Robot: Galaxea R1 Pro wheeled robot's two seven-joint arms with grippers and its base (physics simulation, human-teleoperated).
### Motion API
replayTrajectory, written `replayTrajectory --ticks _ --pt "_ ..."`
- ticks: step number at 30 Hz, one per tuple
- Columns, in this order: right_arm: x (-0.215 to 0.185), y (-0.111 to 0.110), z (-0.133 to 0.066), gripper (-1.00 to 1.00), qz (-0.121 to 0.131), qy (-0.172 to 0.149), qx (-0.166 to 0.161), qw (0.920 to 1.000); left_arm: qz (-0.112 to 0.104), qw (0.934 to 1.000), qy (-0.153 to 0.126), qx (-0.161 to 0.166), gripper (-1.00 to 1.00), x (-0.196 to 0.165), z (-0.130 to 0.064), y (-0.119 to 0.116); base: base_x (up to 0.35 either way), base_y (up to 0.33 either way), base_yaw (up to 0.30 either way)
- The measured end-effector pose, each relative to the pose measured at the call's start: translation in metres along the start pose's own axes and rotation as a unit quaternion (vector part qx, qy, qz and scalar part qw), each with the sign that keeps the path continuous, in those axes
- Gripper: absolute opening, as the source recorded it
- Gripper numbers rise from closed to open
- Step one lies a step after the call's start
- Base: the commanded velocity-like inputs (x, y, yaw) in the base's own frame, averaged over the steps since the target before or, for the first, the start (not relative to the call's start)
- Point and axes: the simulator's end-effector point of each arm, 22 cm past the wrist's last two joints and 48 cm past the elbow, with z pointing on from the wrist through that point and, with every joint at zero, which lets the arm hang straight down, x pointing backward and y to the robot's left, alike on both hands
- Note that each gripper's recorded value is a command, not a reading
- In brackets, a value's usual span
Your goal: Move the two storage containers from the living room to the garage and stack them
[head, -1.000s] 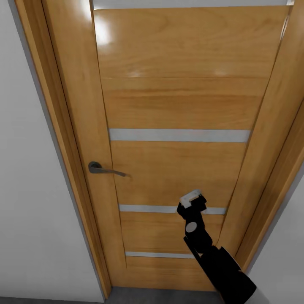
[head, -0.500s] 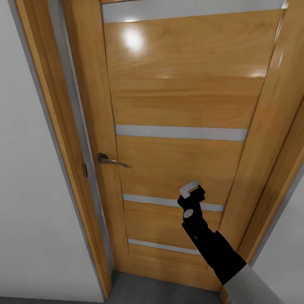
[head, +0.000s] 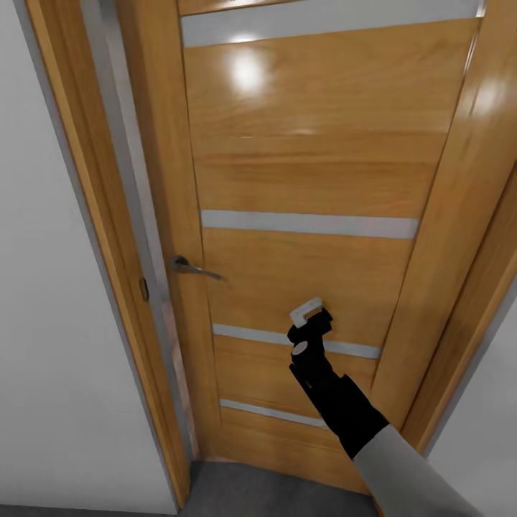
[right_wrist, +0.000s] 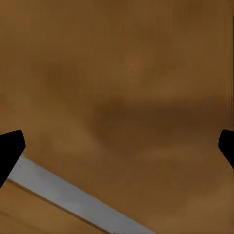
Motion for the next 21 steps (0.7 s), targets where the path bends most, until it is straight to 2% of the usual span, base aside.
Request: replayTrajectory --ticks 5,10,11,12,21 --pt "-0.007 -0.001 0.005 1.00 -0.009 0.018 0.001 0.9998 0.000 1.0000 0.000 0.000 1.00 0.000 0.000 0.000 0.000 0.000 0.000" --pt "-0.020 0.002 0.006 1.00 -0.011 0.019 0.000 0.9998 0.000 1.0000 0.000 0.000 1.00 0.000 0.000 0.000 0.000 0.000 0.000" --pt "-0.022 0.007 0.012 1.00 -0.024 0.030 0.000 0.9993 0.000 1.0000 0.000 0.000 1.00 0.000 0.000 0.000 0.000 0.000 0.000" --pt "-0.023 0.012 0.014 1.00 -0.021 0.032 -0.007 0.9992 0.000 1.0000 0.000 0.000 1.00 0.000 0.000 0.000 0.000 0.000 0.000" --pt "-0.017 0.017 0.016 1.00 -0.033 0.053 -0.010 0.9980 0.000 1.0000 0.000 0.000 1.00 0.000 0.000 0.000 0.000 0.000 0.000"
